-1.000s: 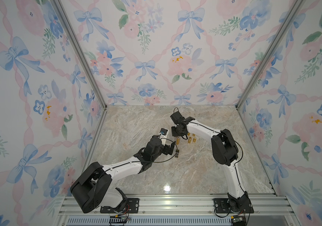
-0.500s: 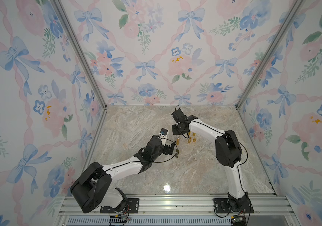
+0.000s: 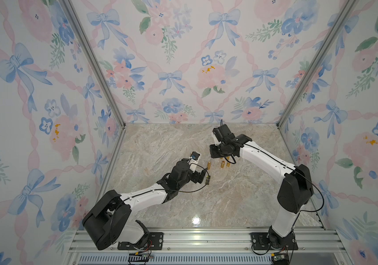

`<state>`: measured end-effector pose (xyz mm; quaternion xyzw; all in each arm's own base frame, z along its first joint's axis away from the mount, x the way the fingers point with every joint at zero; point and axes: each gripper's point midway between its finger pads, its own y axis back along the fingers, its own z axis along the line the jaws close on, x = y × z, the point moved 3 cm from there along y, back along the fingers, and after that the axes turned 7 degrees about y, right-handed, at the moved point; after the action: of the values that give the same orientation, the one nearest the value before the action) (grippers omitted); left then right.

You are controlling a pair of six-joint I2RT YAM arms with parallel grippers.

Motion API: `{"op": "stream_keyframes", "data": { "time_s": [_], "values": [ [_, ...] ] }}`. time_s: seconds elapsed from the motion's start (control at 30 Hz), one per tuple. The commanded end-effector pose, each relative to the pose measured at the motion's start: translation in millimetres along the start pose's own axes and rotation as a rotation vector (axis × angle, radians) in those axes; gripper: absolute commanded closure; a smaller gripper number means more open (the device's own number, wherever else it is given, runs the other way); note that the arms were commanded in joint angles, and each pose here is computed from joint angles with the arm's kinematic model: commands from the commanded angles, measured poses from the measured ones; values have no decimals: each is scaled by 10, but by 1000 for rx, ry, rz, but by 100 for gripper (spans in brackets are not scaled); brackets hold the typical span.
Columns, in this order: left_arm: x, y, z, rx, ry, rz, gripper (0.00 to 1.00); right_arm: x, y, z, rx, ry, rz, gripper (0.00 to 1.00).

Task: Open the lipstick cap
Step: Pick up the lipstick at the center of the board.

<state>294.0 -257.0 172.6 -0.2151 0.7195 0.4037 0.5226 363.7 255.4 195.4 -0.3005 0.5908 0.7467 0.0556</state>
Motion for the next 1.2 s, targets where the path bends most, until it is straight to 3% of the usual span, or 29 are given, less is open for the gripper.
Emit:
{"op": "stream_keyframes", "data": {
  "time_s": [0.0,0.2,0.27,0.53,0.93,1.17],
  "values": [
    [76,-1,-130,95,-39,16,11,199,218,28,-66,12,52,78],
    [138,12,-394,253,-78,8,20,412,483,132,-177,3,73,77],
    [150,14,-455,287,-87,1,27,473,544,153,-202,-2,79,77],
    [100,-15,-693,406,-117,-10,43,628,659,253,-303,-30,93,77],
    [-4,-26,-794,444,-78,-61,67,685,676,305,-379,-85,86,77],
    [-53,-21,-819,457,-68,-81,74,720,643,295,-386,-99,92,77]
  ]
}}
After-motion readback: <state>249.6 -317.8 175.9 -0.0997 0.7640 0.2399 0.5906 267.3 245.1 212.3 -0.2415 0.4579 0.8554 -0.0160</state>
